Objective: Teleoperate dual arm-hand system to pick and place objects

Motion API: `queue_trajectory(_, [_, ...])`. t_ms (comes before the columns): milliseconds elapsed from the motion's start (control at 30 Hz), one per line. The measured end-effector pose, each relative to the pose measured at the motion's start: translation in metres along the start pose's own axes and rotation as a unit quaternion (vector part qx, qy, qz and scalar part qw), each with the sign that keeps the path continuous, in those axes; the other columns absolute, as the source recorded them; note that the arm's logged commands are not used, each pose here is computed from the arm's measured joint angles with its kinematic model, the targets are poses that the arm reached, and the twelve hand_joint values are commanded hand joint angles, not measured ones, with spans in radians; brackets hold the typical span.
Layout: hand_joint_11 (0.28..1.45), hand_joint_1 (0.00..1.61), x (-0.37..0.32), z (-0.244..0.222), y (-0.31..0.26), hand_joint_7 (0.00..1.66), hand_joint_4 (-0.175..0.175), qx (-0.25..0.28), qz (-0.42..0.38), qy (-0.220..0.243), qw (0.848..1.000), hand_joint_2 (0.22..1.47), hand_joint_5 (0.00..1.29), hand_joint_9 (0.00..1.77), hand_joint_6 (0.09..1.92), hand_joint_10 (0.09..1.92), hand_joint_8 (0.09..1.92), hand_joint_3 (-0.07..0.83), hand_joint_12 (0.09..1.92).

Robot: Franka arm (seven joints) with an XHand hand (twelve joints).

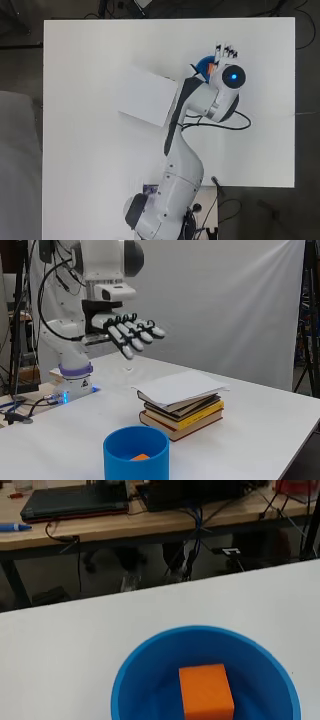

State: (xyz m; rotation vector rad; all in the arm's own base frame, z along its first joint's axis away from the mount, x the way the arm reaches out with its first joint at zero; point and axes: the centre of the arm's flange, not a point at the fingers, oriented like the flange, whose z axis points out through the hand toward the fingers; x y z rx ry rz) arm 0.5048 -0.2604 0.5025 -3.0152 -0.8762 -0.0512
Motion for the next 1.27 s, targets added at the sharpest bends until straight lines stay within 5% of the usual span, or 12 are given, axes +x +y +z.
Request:
queue_trajectory(233, [0.47, 0.00, 0.027, -0.114, -0.090, 0.17, 0.119, -0.076, -0.055, -0.012, 0.996, 0.90, 0.08, 0.34, 0.09, 0.09, 0.09, 0.010, 0.09])
queue_trajectory(467, [0.45, 0.00, 0.038, -0.163, -0.159, 0.20, 0.104, -0.049, -0.111, -0.013, 0.993, 0.94, 0.11, 0.38, 0.09, 0.09, 0.09, 0.015, 0.09])
queue_trajectory(700, [0.42, 0.00, 0.085, -0.164, -0.222, 0.20, 0.050, -0.008, -0.193, -0.026, 0.981, 0.99, 0.10, 0.36, 0.09, 0.09, 0.09, 0.014, 0.09])
queue_trajectory(1267, [0.41, 0.00, 0.101, -0.133, -0.235, 0.17, 0.095, 0.006, -0.155, -0.038, 0.987, 1.02, 0.12, 0.33, 0.09, 0.09, 0.09, 0.007, 0.09])
